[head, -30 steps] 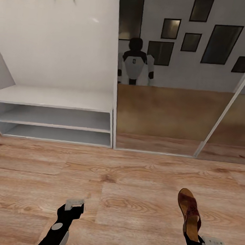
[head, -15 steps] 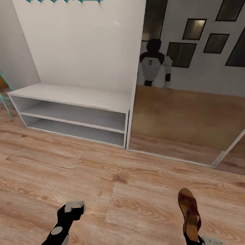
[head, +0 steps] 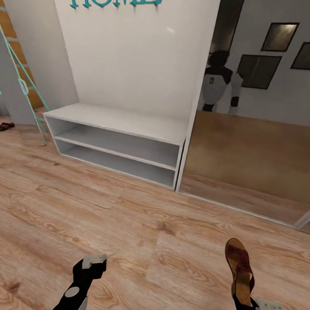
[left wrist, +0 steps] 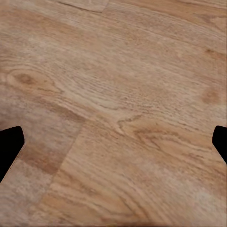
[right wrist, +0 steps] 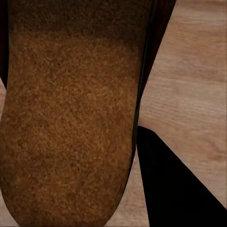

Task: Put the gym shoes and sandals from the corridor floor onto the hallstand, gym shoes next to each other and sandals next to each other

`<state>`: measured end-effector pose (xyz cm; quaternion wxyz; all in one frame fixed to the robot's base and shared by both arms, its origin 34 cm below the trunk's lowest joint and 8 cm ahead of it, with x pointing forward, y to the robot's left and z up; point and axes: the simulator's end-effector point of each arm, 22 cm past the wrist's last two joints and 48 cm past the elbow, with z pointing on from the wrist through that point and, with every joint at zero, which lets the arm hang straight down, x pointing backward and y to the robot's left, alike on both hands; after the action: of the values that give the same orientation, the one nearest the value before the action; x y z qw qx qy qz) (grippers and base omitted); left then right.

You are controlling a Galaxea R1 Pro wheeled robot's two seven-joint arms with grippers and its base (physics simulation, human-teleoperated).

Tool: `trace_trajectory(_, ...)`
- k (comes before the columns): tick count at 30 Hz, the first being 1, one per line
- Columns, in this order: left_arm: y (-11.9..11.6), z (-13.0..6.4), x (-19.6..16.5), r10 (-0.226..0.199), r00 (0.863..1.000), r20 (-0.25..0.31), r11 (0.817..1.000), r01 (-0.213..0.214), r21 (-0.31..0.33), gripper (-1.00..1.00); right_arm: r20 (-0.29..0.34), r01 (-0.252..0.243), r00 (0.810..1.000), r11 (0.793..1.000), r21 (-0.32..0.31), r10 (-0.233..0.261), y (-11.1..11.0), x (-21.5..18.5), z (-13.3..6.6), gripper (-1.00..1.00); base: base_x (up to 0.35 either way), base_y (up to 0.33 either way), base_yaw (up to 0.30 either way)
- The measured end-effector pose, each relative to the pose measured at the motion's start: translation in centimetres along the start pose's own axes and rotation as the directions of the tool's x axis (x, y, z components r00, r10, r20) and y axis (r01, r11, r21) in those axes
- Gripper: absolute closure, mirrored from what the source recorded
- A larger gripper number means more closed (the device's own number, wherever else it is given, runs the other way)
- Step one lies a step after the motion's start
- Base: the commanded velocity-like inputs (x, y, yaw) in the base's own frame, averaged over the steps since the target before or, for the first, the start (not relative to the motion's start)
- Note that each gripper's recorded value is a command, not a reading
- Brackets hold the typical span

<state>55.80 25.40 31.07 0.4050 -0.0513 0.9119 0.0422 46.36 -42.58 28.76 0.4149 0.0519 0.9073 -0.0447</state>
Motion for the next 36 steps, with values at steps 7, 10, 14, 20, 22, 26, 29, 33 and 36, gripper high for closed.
trace_trajectory(7, -0.07, -0.01, 0.04, 0.000, 1.000, -0.001, 1.000, 0.000, 0.001, -1.00, 0.000, 0.000, 1.000, 1.000, 0.000, 0.000, -0.01, -0.01, 0.00, 1.00, 0.000, 0.000, 0.278)
trace_trajectory(10, -0.08, -0.01, 0.04, 0.001, 1.000, -0.001, 1.000, -0.001, 0.001, -1.00, 0.000, 0.000, 1.000, 1.000, 0.000, 0.000, 0.00, 0.01, 0.00, 1.00, 0.000, 0.000, 0.278)
trace_trajectory(14, -0.08, -0.01, 0.04, 0.000, 1.000, -0.001, 1.000, 0.000, 0.001, -1.00, 0.000, 0.000, 1.000, 1.000, 0.000, 0.000, 0.00, 0.01, 0.00, 1.00, 0.000, 0.000, 0.278)
trace_trajectory(20, -0.04, -0.01, 0.04, -0.001, 1.000, -0.002, 1.000, 0.001, 0.000, -1.00, 0.000, 0.000, 1.000, 1.000, 0.000, 0.000, 0.02, 0.02, 0.00, 1.00, 0.004, 0.000, 0.278)
trace_trajectory(22, -0.03, -0.01, 0.04, -0.001, 1.000, -0.002, 1.000, 0.001, 0.000, -1.00, 0.000, 0.000, 1.000, 1.000, 0.000, 0.000, 0.01, 0.01, -0.01, 1.00, 0.089, 0.003, 0.278)
trace_trajectory(26, -0.02, -0.02, 0.01, -0.001, 1.000, -0.001, 1.000, 0.001, 0.000, -1.00, 0.000, 0.000, 1.000, 1.000, 0.000, 0.000, 0.01, -0.01, -0.02, 1.00, 0.219, 0.069, 0.278)
trace_trajectory(29, 0.06, -0.02, 0.00, -0.001, 1.000, -0.001, 1.000, 0.001, -0.001, -1.00, 0.000, 0.000, 1.000, 1.000, 0.000, 0.000, 0.01, -0.01, -0.02, 1.00, 0.282, 0.139, 0.278)
trace_trajectory(33, 0.13, -0.01, 0.00, -0.002, 1.000, -0.001, 1.000, 0.002, -0.003, -1.00, 0.000, 0.000, 1.000, 1.000, 0.000, 0.000, 0.01, 0.00, -0.02, 1.00, 0.285, 0.195, 0.278)
trace_trajectory(36, 0.13, -0.01, 0.01, -0.002, 1.000, -0.001, 1.000, 0.002, -0.003, -1.00, 0.000, 0.000, 1.000, 1.000, 0.000, 0.000, 0.01, 0.00, -0.02, 1.00, 0.271, 0.218, 0.278)
